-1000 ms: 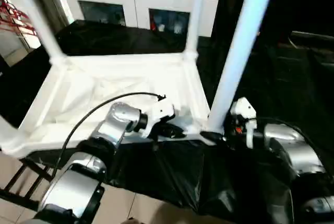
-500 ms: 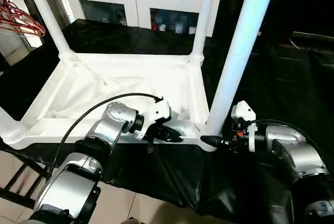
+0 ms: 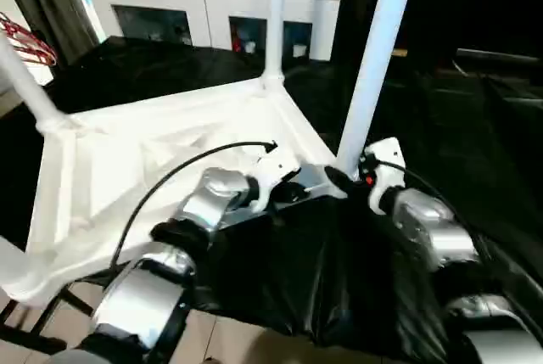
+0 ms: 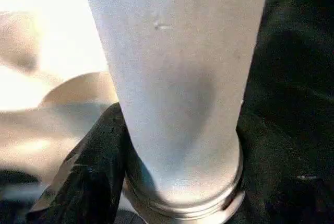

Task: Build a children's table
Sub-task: Rotate leg to tighten

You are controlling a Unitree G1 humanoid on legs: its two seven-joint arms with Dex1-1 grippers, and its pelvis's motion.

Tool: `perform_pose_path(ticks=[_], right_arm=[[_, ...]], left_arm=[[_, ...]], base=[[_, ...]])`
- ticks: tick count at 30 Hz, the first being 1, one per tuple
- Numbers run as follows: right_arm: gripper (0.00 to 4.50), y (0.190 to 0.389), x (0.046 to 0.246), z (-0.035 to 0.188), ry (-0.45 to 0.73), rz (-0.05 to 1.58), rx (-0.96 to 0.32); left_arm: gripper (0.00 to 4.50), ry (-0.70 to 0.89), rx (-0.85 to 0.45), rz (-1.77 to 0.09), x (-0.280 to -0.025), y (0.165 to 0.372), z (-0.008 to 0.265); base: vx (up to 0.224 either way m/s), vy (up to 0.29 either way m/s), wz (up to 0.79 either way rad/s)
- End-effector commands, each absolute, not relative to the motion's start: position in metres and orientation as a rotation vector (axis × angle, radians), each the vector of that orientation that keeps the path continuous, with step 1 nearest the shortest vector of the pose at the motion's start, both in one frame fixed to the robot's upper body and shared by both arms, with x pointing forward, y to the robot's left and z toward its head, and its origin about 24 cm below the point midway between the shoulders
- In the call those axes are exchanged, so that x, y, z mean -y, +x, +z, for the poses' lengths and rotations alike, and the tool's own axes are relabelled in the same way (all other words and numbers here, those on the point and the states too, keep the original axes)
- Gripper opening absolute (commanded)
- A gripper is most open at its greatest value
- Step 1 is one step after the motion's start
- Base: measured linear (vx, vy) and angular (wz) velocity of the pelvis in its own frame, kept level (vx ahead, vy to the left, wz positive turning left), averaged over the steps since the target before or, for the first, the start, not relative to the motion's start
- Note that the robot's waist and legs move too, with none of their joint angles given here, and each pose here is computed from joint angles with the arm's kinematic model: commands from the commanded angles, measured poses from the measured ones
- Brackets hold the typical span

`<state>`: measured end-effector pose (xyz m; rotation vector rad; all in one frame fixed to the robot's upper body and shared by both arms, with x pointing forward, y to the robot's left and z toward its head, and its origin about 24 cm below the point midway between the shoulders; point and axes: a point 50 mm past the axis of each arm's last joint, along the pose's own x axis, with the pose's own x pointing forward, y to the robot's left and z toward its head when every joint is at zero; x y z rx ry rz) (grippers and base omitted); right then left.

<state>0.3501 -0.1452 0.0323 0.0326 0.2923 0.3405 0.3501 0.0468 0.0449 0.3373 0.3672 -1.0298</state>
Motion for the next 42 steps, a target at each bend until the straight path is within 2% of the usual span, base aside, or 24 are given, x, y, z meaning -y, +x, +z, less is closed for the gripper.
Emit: perform_pose_path(ticks=[1, 5, 8, 15, 20, 25, 30, 32, 42], right_arm=[[3.21, 0.341, 0.135, 0.011, 0.017, 0.356, -0.392], [3.41, 0.342, 0.131, 0.019, 0.064, 0.442, -0.351], [3.79, 0.343, 0.138, 0.023, 0.009, 0.481, -0.327], [3.79, 0.337, 0.155, 0.031, -0.091, 0.648, -0.287], [3.79, 0.316, 0.158, 0.035, -0.133, 0.941, -0.302], [3.79, 0.301, 0.165, 0.038, -0.112, 1.117, -0.342], [3.79, 0.295, 0.168, 0.038, -0.145, 1.162, -0.361], [3.50, 0.293, 0.169, 0.038, -0.122, 1.179, -0.374], [2.78, 0.287, 0.166, 0.037, -0.100, 1.218, -0.395]], left_arm=[[0.00, 0.325, -0.335, -1.072, -0.028, 0.347, 0.050], [0.00, 0.340, -0.310, -1.160, -0.029, 0.343, 0.051], [0.00, 0.348, -0.304, -1.208, -0.036, 0.342, 0.051], [0.00, 0.356, -0.287, -1.367, -0.053, 0.334, 0.053], [0.00, 0.365, -0.306, -1.435, -0.068, 0.333, 0.055], [0.00, 0.375, -0.323, -1.458, -0.078, 0.334, 0.057], [0.00, 0.377, -0.344, -1.463, -0.084, 0.335, 0.057], [0.00, 0.373, -0.344, -1.469, -0.085, 0.334, 0.057], [0.00, 0.365, -0.356, -1.498, -0.084, 0.331, 0.056]], base=[[0.000, 0.000, 0.00], [0.000, 0.000, 0.00], [0.000, 0.000, 0.00], [0.000, 0.000, 0.00], [0.000, 0.000, 0.00], [0.000, 0.000, 0.00], [0.000, 0.000, 0.00], [0.000, 0.000, 0.00], [0.000, 0.000, 0.00]])
